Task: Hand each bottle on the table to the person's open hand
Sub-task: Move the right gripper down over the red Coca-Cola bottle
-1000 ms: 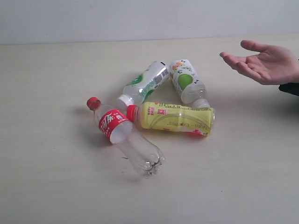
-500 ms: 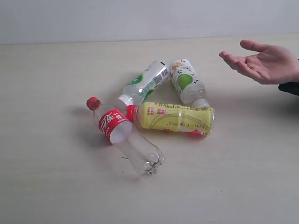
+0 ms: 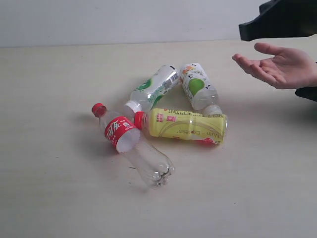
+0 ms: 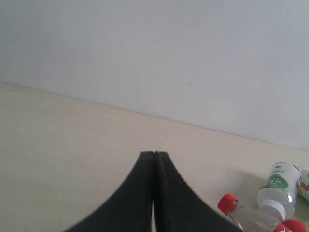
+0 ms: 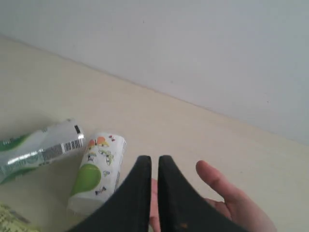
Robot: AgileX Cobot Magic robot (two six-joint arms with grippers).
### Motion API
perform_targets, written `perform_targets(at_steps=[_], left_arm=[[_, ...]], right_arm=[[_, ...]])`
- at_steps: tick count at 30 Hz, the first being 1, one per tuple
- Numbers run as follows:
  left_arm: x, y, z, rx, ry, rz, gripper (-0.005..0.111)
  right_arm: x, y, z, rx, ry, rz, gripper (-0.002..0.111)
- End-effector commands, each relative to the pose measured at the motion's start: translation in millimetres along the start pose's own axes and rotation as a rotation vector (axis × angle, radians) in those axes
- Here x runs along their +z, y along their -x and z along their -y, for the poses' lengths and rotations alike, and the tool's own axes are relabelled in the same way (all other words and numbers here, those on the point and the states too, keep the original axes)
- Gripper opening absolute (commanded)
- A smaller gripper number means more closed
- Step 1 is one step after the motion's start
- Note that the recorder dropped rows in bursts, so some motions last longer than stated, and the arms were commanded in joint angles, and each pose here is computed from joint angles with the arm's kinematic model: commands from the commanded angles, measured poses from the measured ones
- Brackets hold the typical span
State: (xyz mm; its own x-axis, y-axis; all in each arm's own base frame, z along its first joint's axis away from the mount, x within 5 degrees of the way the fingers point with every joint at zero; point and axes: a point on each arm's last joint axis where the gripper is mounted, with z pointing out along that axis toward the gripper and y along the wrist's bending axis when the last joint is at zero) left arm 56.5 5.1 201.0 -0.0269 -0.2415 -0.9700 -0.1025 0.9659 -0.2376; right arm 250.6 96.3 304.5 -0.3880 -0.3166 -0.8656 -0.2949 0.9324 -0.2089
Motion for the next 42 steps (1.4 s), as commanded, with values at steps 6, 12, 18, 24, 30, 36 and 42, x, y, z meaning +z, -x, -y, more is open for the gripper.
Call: perform_targets(at_steps=[6,12,18,24,30,36,42], left_arm=[[-0.4,0.1,0.3,-0.002,-0.005,0.005,0.000],[-0.4,0.1,0.3,-0.002,-0.005,0.005,0.000],[-0.4,0.1,0.3,-0.002,-0.005,0.005,0.000],[-0.4,0.1,0.3,-0.002,-0.005,0.005,0.000],[-0.4,0.1,0.3,-0.002,-0.005,0.005,0.000],[-0.4,0.1,0.3,-0.002,-0.005,0.005,0.000],[-0.4,0.1,0.3,-0.002,-0.005,0.005,0.000]], right_arm=[[31.1,10.8,-40.2,-0.083,0.211,-0.482,0.008],[43.2,22.3,-81.0,-0.015,0.561,-0.619,0.027],[50.7,24.0,-132.1,-0.054,0.678,-0.636,0.045],[61.5,6.8,-175.4,-0.174,0.730,-0.695,0.064],[80.8,-9.3,-204.1,-0.210,0.694,-0.766,0.073],[98.3,-18.6,-211.4,-0.228,0.646,-0.794,0.075],[108.3,-30.6,-214.0,-0.253,0.622,-0.826,0.075]])
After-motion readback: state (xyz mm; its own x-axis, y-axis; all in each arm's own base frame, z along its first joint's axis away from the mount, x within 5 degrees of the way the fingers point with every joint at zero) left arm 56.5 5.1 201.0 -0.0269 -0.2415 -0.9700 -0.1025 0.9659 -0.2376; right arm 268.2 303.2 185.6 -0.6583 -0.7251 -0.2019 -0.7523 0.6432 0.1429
